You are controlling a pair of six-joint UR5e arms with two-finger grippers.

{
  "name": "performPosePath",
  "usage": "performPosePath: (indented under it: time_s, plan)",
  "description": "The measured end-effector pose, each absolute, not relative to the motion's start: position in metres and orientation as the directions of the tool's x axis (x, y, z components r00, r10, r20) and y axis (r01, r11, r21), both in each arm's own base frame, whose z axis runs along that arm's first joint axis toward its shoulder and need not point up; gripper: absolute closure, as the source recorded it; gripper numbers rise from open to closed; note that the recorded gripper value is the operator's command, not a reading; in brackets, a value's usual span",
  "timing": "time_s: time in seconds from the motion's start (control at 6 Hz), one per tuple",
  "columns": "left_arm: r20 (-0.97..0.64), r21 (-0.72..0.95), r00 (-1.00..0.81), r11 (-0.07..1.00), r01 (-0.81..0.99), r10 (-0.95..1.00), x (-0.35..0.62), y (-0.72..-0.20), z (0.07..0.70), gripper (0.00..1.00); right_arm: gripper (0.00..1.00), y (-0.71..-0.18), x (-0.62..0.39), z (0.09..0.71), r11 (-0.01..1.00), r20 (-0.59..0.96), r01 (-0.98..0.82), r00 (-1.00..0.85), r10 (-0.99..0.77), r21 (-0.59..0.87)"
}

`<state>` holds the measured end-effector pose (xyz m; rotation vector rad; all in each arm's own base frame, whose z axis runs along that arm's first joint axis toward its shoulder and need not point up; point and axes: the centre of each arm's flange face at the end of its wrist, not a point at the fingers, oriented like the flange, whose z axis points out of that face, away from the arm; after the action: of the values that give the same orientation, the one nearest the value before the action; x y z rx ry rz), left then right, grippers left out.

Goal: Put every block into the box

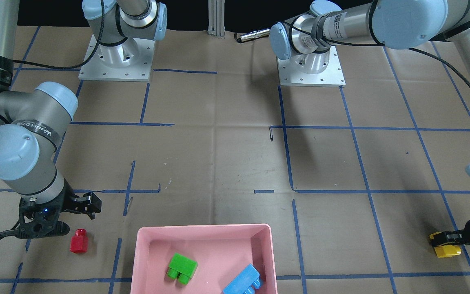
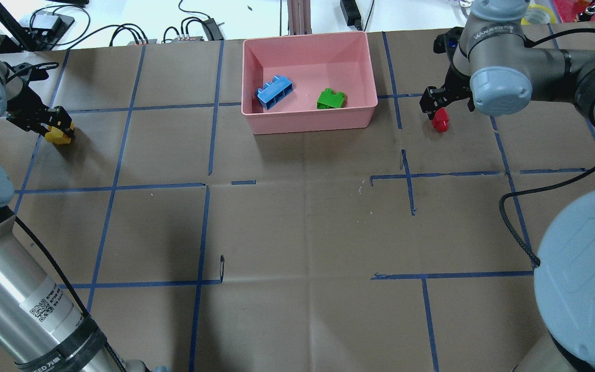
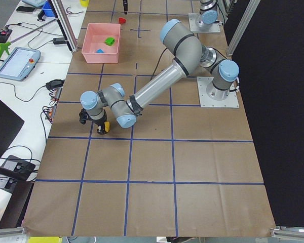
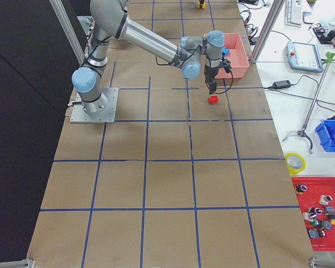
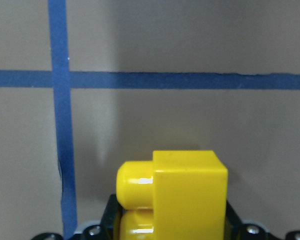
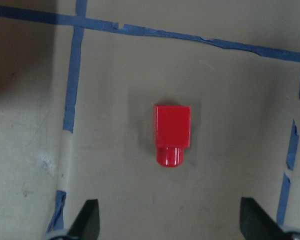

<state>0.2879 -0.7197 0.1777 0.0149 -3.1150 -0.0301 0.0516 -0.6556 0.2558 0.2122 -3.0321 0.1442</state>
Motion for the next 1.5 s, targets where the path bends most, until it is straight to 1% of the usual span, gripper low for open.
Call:
performPosePath:
  time_s: [0.17, 0.33, 0.5, 0.83, 1.17, 1.33, 1.5]
  plan:
    - [0.022, 0.014, -1.0, 1.0, -0.005, -0.006, 0.288, -0.721, 0.182, 0.84, 0.01, -0.663, 0.05, 0.239, 0.983, 0.11, -0.144, -0.985, -0.132, -0.112]
    - [0.011, -0.002, -1.0, 1.0, -0.001, -0.001, 0.285, -0.723, 0.197, 0.87, 0.01, -0.666, 0.045, 0.225, 0.984, 0.106, -0.137, -0.986, -0.126, -0.112]
    - [-0.005, -0.025, -1.0, 1.0, 0.007, 0.007, 0.276, -0.725, 0.229, 0.88, 0.01, -0.668, 0.037, 0.215, 0.987, 0.101, -0.125, -0.988, -0.114, -0.105]
    - [-0.014, -0.044, -0.999, 0.998, 0.041, 0.04, 0.224, -0.739, 0.327, 0.89, 0.01, -0.671, 0.027, 0.201, 0.99, 0.095, -0.11, -0.99, -0.102, -0.088]
    - [0.028, -0.046, -1.0, 0.999, -0.002, 0.0, 0.127, -0.762, 0.409, 0.89, 0.01, -0.676, 0.027, 0.193, 0.99, 0.094, -0.107, -0.991, -0.099, -0.09]
    - [0.053, -0.052, -0.998, 0.998, -0.045, -0.043, 0.047, -0.772, 0.429, 0.89, 0.01, -0.678, 0.03, 0.191, 0.989, 0.091, -0.107, -0.991, -0.099, -0.098]
    - [0.099, -0.046, -0.99, 0.993, -0.109, -0.104, -0.035, -0.777, 0.431, 0.9, 0.01, -0.678, 0.033, 0.187, 0.989, 0.08, -0.109, -0.992, -0.102, -0.099]
